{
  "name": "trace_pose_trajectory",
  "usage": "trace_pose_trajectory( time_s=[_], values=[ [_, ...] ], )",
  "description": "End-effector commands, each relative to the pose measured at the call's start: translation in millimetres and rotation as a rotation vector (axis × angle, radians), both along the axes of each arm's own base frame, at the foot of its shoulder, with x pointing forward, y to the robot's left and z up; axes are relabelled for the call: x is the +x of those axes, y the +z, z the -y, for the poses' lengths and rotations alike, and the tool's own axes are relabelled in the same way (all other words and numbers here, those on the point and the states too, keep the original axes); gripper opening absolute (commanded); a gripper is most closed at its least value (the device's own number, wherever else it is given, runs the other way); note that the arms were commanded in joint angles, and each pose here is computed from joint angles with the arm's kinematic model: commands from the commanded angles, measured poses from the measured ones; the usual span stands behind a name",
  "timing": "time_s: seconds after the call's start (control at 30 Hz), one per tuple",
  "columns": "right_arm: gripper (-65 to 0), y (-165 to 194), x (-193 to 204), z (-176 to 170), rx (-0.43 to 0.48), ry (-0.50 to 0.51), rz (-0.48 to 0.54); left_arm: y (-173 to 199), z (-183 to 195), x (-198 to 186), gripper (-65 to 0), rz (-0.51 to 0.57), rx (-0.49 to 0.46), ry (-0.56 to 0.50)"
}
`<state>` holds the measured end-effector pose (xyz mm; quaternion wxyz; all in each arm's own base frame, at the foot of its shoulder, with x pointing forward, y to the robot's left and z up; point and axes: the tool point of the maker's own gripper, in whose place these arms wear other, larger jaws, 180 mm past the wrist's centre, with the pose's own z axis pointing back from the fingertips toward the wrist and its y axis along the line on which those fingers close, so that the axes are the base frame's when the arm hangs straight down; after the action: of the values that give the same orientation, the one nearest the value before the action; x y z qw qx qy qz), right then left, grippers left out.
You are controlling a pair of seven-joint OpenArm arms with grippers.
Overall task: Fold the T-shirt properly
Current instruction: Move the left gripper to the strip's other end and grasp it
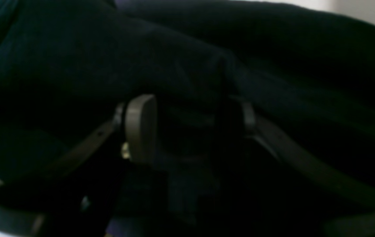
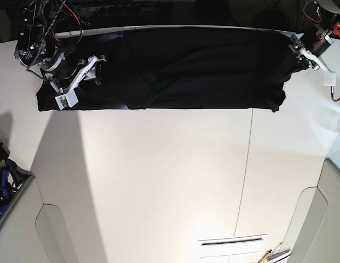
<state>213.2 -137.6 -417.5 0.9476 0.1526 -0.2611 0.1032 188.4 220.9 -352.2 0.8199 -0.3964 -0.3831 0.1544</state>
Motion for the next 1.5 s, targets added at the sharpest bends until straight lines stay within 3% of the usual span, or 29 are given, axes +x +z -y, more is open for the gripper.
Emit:
trace_pose_trajectory(
  time_s=[0.0,0.37,0.53,0.77,1.1,1.13,1.2,1.27,1.47],
  values=[
    [-32.7,-2.7,-5.5,2.4,-0.015,0.005,-0.030,14.8,11.1,6.6,-65.0,0.060,-0.015,-0.025],
    [-32.7,-1.5,-5.0,0.1,0.002,0.004,-0.027,29.1,144.8,24.9,-65.0,0.135,-0.235,-0.285],
    [-32.7,-0.2,-4.5,-2.3,0.018,0.004,-0.024,32.0,183.6,30.4,-65.0,0.152,-0.253,-0.366],
    [-32.7,-0.2,-4.5,-2.2,0.017,0.004,-0.024,30.6,212.6,27.6,-65.0,0.152,-0.248,-0.438],
    [-32.7,-0.2,-4.5,-2.3,0.018,0.004,-0.024,29.3,216.4,33.9,-65.0,0.169,-0.211,-0.439],
    [-32.7,-0.2,-4.5,-2.3,0.018,0.004,-0.024,29.5,216.4,33.9,-60.7,0.169,-0.212,-0.439],
    [-32.7,-0.6,-5.1,-2.3,0.017,0.004,-0.028,30.4,216.6,32.8,-42.9,0.167,-0.219,-0.445],
    [-32.7,-0.7,-5.3,-2.2,0.016,0.005,-0.029,33.6,216.6,33.4,-34.2,0.174,-0.238,-0.441],
    [-32.7,4.5,-4.3,-3.9,0.017,0.015,-0.026,48.4,219.3,31.6,-33.9,0.202,-0.288,-0.457]
  ],
)
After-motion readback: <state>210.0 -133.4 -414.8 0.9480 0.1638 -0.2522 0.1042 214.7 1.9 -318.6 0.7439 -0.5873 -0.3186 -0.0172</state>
